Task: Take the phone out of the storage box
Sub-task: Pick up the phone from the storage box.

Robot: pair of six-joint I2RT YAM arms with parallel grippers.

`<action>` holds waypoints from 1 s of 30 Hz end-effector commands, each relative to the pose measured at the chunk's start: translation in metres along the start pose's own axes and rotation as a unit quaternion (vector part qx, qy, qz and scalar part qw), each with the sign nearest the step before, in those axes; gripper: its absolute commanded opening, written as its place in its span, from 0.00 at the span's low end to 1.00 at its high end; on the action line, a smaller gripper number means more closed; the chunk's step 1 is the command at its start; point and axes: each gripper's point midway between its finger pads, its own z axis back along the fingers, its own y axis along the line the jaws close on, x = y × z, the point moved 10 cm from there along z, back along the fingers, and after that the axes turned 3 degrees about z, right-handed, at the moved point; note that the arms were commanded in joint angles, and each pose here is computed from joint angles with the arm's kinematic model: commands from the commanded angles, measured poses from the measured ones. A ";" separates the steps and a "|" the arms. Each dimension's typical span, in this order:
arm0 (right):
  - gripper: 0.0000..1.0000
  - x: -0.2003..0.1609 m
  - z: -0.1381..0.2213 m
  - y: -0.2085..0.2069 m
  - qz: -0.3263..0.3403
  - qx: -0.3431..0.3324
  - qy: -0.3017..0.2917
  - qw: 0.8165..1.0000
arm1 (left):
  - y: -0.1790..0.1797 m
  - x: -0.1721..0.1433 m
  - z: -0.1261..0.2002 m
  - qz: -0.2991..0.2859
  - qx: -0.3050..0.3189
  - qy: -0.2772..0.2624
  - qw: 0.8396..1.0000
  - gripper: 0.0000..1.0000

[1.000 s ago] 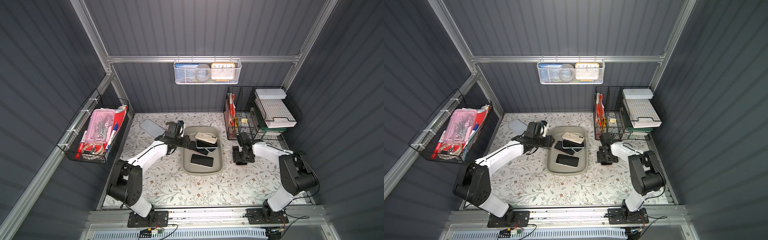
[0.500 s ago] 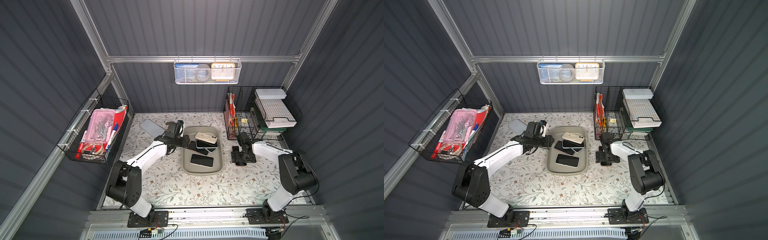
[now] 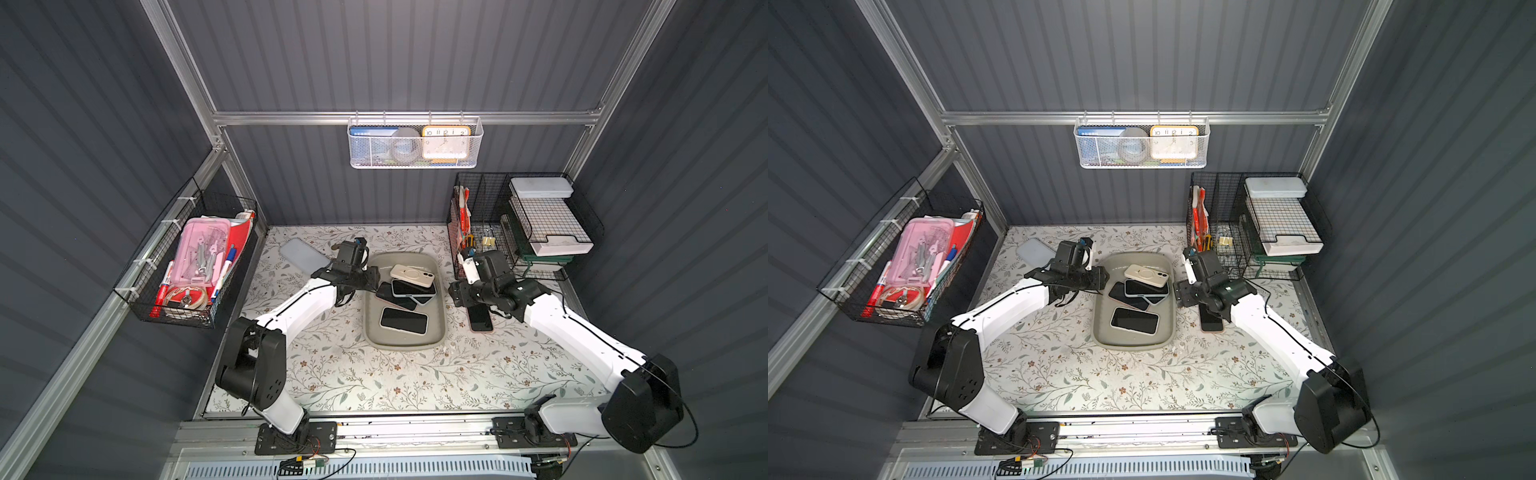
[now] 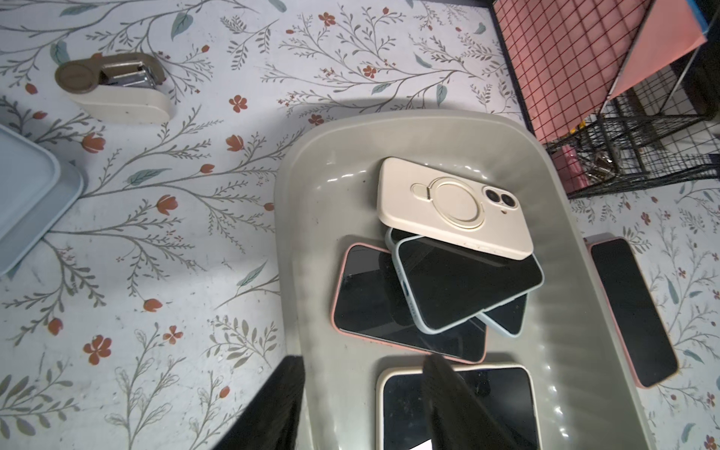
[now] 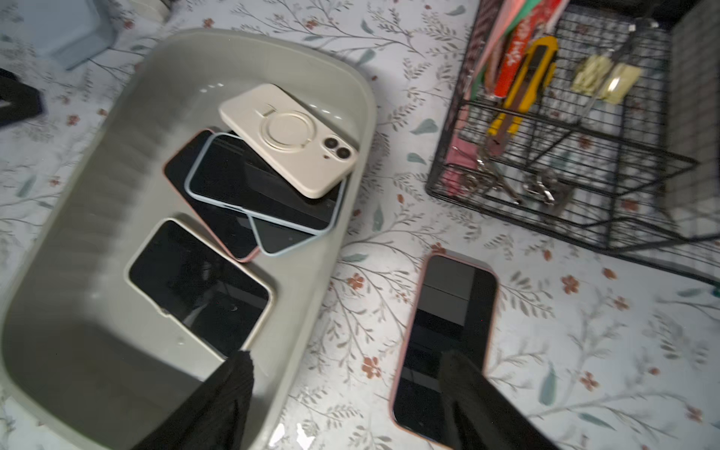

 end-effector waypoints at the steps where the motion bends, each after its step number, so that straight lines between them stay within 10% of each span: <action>1: 0.74 0.024 -0.006 0.018 0.031 0.099 -0.040 0.994 | 0.006 -0.013 -0.013 0.016 0.021 0.023 0.999 0.54; 9: 0.80 0.054 -0.059 0.037 0.113 0.113 0.014 0.987 | 0.015 -0.037 -0.034 0.019 0.027 0.064 0.997 0.55; 13: 0.58 0.054 -0.087 0.050 0.157 0.123 0.029 0.980 | 0.017 -0.045 -0.040 0.023 0.028 0.078 0.996 0.54; 18: 0.55 0.044 -0.109 0.070 0.236 0.108 0.048 0.965 | 0.020 -0.054 -0.048 0.026 0.025 0.093 0.995 0.53; 30: 0.55 0.014 -0.143 0.109 0.408 -0.004 -0.046 0.912 | 0.020 -0.062 -0.051 0.033 0.008 0.093 0.995 0.45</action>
